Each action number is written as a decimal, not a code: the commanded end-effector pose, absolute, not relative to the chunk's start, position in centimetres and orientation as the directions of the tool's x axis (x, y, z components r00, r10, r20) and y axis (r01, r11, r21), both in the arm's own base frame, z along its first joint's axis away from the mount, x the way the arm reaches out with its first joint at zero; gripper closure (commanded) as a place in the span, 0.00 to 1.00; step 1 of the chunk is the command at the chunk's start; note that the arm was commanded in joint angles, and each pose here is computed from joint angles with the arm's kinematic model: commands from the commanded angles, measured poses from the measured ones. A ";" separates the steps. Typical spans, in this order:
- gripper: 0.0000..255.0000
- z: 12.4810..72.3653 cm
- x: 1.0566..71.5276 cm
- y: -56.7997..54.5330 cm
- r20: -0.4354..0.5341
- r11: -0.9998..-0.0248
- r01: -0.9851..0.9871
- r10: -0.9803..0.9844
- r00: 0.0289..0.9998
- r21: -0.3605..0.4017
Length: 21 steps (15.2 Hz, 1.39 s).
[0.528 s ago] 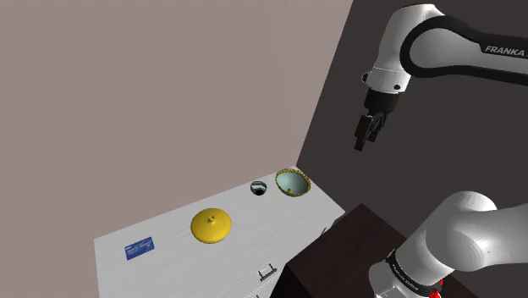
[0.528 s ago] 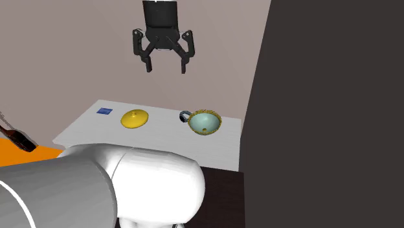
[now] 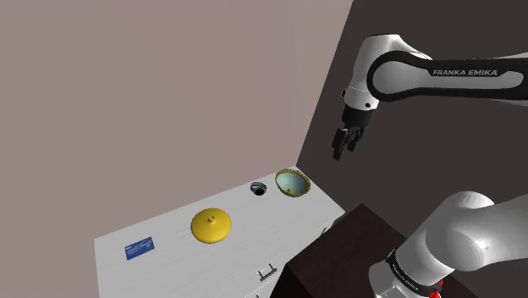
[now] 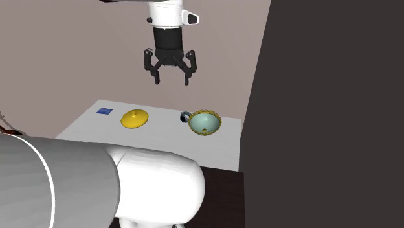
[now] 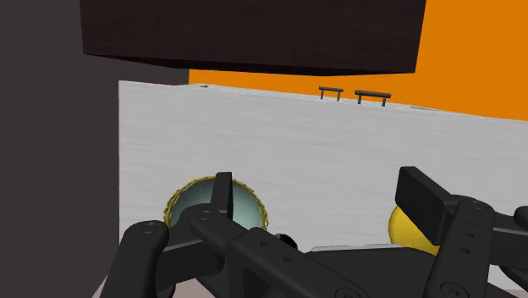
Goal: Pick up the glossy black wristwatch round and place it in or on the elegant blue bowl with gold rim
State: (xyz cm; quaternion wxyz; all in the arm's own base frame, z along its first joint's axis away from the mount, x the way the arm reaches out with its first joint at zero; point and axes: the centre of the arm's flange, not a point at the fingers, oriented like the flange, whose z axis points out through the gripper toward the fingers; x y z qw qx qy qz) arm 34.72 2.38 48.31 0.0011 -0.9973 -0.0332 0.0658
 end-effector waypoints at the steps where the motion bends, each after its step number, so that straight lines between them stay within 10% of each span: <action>1: 0.00 46.0 36.2 2.7 -0.123 -0.998 0.057 0.058 0.991 -0.006; 21: 0.00 25.0 51.1 3.7 -0.067 -1.000 -0.026 -0.026 0.997 -0.002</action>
